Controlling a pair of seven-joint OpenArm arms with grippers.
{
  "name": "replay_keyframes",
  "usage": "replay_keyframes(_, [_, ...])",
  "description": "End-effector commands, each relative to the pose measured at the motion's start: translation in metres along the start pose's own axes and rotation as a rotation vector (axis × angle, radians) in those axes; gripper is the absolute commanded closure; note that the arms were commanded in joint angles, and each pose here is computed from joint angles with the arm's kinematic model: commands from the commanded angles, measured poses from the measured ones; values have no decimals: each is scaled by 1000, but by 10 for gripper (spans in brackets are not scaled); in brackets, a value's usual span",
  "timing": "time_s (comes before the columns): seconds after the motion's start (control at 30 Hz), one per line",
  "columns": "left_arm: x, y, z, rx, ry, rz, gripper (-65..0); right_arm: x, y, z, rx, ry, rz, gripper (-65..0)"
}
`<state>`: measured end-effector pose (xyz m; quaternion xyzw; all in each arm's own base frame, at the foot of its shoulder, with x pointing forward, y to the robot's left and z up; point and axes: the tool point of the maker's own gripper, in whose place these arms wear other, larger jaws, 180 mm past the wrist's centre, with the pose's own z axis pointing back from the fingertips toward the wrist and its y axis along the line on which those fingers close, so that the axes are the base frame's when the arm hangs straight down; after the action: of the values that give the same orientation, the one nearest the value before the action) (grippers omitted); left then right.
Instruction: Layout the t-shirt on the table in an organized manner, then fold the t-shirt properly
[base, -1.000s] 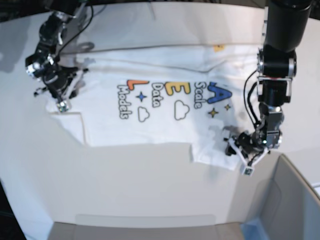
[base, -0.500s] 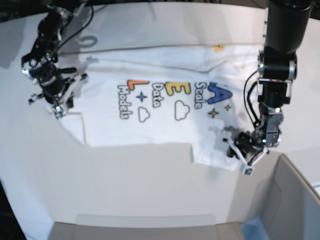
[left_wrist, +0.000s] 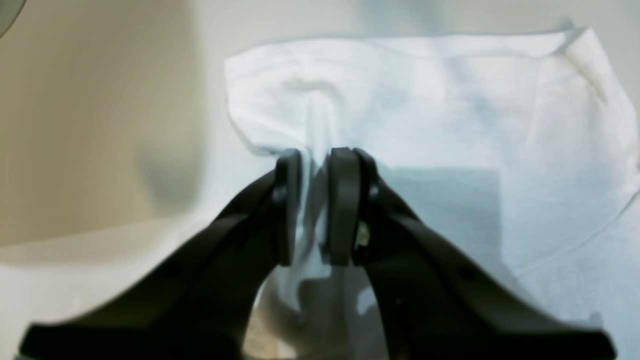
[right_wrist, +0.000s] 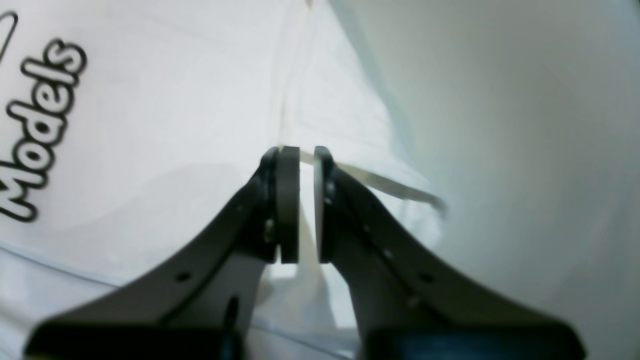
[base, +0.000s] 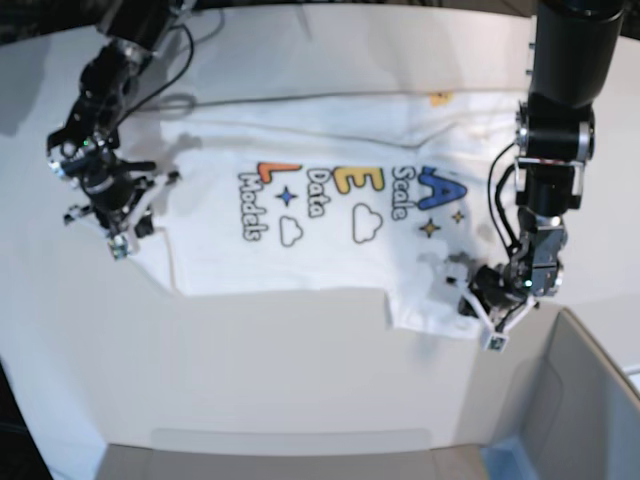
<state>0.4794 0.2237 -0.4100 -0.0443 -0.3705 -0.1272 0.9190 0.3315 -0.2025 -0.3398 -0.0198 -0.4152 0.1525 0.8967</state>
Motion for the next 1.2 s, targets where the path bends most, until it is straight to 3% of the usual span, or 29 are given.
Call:
replay_keyframes(0.0, [1, 3, 2, 8, 34, -22, -100, 19, -6, 3, -14, -67, -14, -126])
replay_keyframes(0.13, [0, 3, 2, 7, 35, -22, -100, 19, -10, 4, -28, -76, -60, -248])
replay_keyframes(0.2, [-1, 4, 2, 8, 37, -22, -100, 19, -10, 4, -27, -78, -65, -277])
replay_keyframes(0.3, [-10, 2, 1, 5, 52, -19, -100, 23, -9, 7, 2, -134, -126, -274])
replay_keyframes(0.4, [-13, 2, 1, 4, 56, -19, -100, 20, -24, 17, 11, -215, -284, -269])
replay_keyframes(0.6, [-13, 1, 0, 3, 56, -19, -100, -6, -37, 13, 56, -203, -483, -269])
replay_keyframes(1.17, [-13, 2, 1, 5, 56, -17, -100, 7, -38, -22, 138, -215, -589, -269])
